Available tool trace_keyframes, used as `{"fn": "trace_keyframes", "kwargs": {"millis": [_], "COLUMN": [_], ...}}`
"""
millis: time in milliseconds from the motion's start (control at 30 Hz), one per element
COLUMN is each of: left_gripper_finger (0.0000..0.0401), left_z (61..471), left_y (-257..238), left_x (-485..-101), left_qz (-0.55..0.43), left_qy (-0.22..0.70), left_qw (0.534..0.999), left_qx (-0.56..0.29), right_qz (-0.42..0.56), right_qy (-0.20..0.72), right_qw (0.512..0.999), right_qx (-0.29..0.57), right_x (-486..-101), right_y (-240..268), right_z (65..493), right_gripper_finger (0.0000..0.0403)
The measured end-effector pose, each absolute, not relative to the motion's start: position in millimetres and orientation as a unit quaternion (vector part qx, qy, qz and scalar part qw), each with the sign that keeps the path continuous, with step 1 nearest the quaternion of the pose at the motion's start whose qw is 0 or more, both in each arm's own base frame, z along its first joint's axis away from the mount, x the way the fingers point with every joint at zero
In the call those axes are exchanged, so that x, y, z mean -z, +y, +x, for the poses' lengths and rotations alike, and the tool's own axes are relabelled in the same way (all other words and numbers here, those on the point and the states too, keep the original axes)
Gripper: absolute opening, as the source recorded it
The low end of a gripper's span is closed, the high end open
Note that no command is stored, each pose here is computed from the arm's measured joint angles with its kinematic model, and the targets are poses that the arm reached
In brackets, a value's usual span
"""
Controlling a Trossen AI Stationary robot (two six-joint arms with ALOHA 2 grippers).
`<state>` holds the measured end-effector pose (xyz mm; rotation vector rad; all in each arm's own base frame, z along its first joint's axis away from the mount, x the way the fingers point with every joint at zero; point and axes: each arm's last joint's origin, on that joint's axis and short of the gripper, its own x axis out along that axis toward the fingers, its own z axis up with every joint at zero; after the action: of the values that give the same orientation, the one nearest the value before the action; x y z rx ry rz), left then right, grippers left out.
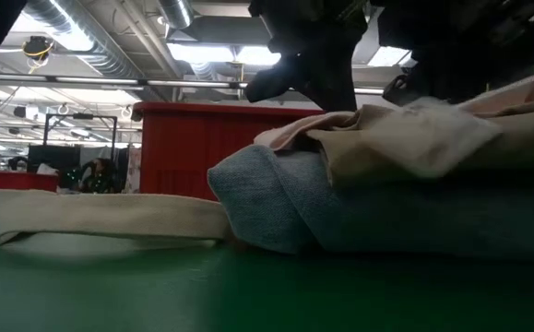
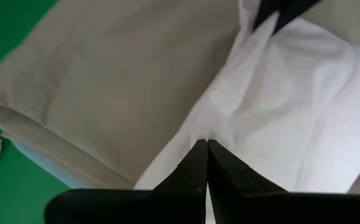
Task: Fold laundry
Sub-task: Fold the white underwear
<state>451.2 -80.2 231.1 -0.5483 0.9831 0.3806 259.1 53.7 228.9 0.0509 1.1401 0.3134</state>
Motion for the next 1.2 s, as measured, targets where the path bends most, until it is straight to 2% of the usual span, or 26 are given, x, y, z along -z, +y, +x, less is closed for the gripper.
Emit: {"fn": "trace_keyframes", "kwargs": {"millis": [300, 567, 700, 967, 1200], "left_gripper_finger": [0.0000, 0.0001, 0.0023, 0.0089, 0.0105], "left_z": [453, 454, 454, 453, 454], "left_y": [-68, -66, -66, -65, -54], "left_x": [-231, -229, -229, -228, -229], "left_qz": [-0.254, -0.228, -0.190, -0.164, -0.169], "left_qy": [0.463, 0.464, 0.463, 0.468, 0.466], "left_qw": [0.828, 0.835, 0.846, 0.848, 0.846], "left_qx": [-0.185, -0.186, -0.187, -0.186, -0.197], "right_qz": [0.014, 0.012, 0.001, -0.023, -0.028], "right_qy": [0.543, 0.543, 0.542, 0.549, 0.580], "right_qw": [0.833, 0.834, 0.837, 0.835, 0.814], "right_qx": [-0.104, -0.100, -0.080, -0.027, -0.024], "right_x": [-230, -230, -230, -229, -226], "right_y": [51, 51, 49, 46, 44], "right_z": [257, 257, 257, 255, 249], "right_gripper_finger": [0.0014, 0.0022, 0.0052, 0.0147, 0.0181]}}
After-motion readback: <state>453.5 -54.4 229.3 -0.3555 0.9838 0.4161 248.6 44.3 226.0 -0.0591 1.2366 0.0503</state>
